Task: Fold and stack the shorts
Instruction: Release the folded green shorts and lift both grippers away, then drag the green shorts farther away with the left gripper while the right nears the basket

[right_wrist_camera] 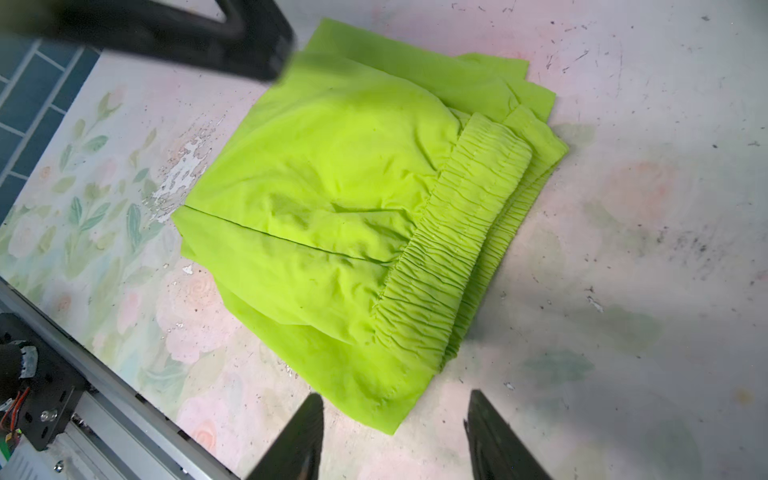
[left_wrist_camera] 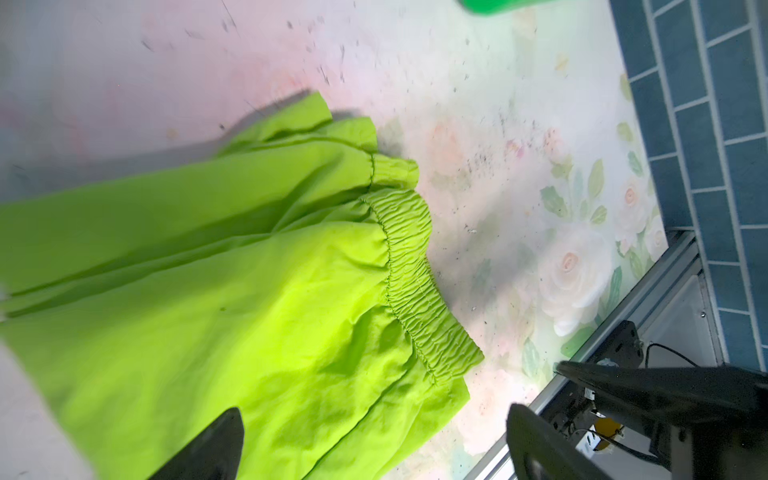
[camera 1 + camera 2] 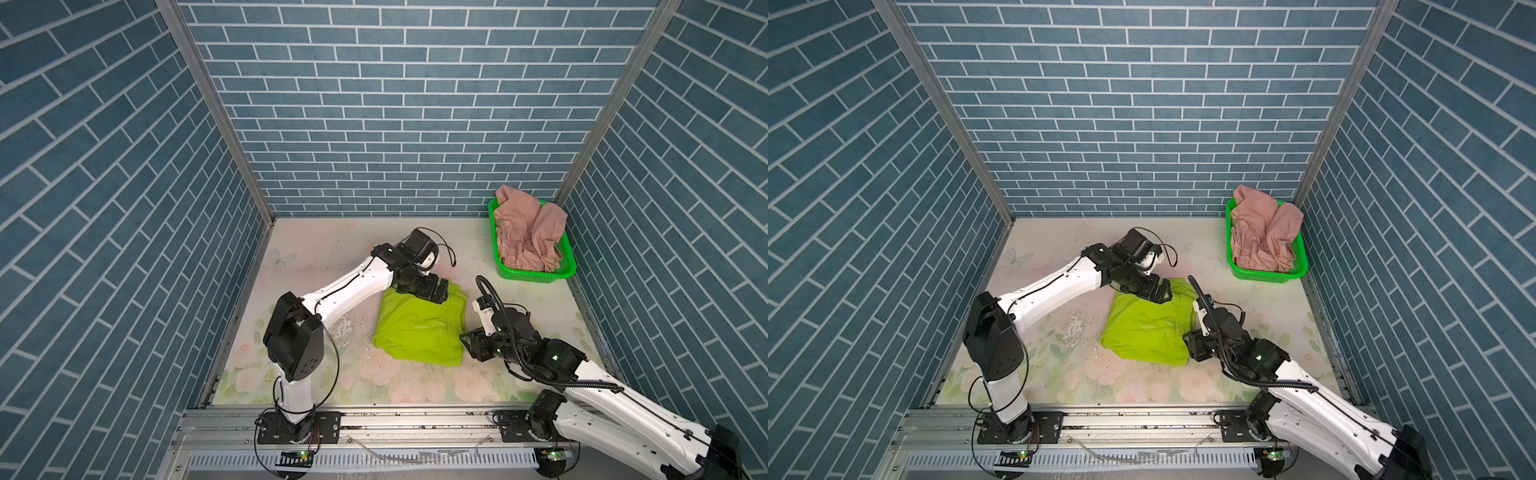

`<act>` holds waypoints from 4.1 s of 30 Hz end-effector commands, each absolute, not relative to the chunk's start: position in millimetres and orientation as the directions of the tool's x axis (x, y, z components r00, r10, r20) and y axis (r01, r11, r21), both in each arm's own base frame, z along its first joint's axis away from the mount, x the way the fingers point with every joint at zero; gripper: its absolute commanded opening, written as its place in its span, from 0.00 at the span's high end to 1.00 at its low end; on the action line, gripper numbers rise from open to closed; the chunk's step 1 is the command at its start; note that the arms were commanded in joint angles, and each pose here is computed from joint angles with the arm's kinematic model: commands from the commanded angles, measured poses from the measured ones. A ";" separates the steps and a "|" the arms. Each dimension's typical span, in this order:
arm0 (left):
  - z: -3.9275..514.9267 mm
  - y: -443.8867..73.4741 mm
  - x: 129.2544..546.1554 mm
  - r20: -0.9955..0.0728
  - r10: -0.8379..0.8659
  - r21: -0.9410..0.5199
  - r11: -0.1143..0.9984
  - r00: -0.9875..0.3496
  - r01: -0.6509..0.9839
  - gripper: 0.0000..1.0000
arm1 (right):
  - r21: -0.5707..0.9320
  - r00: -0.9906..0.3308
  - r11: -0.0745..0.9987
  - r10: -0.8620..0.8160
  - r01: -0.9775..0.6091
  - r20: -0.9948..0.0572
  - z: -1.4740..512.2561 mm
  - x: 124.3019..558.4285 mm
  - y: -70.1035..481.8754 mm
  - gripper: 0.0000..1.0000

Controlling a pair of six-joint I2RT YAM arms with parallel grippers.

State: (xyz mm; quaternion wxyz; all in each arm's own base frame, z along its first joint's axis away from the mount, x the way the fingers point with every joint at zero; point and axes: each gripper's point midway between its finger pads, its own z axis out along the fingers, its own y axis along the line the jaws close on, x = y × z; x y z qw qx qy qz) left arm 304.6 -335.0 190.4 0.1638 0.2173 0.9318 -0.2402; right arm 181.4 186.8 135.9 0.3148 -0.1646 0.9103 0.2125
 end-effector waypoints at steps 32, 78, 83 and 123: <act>124.9 -262.8 258.6 -0.392 0.259 -0.273 0.884 -0.883 0.380 0.00 | 0.283 -0.888 0.951 0.017 -0.128 -0.459 130.8 231.1 160.7 0.42; 6.7 -104.3 382.7 -0.009 0.266 0.275 0.928 -0.964 0.253 0.00 | 0.409 -0.819 0.912 0.234 -0.001 -0.524 154.1 251.9 95.6 0.38; 38.3 -82.8 426.5 -0.140 0.208 0.257 0.952 -0.968 0.167 0.00 | 0.407 -0.819 0.913 0.227 -0.009 -0.526 157.3 257.0 97.3 0.38; 35.3 -17.7 398.6 -0.296 -0.174 -0.031 0.985 -0.939 -0.173 0.00 | 0.414 -0.826 0.910 0.227 -0.009 -0.516 151.4 246.7 96.9 0.38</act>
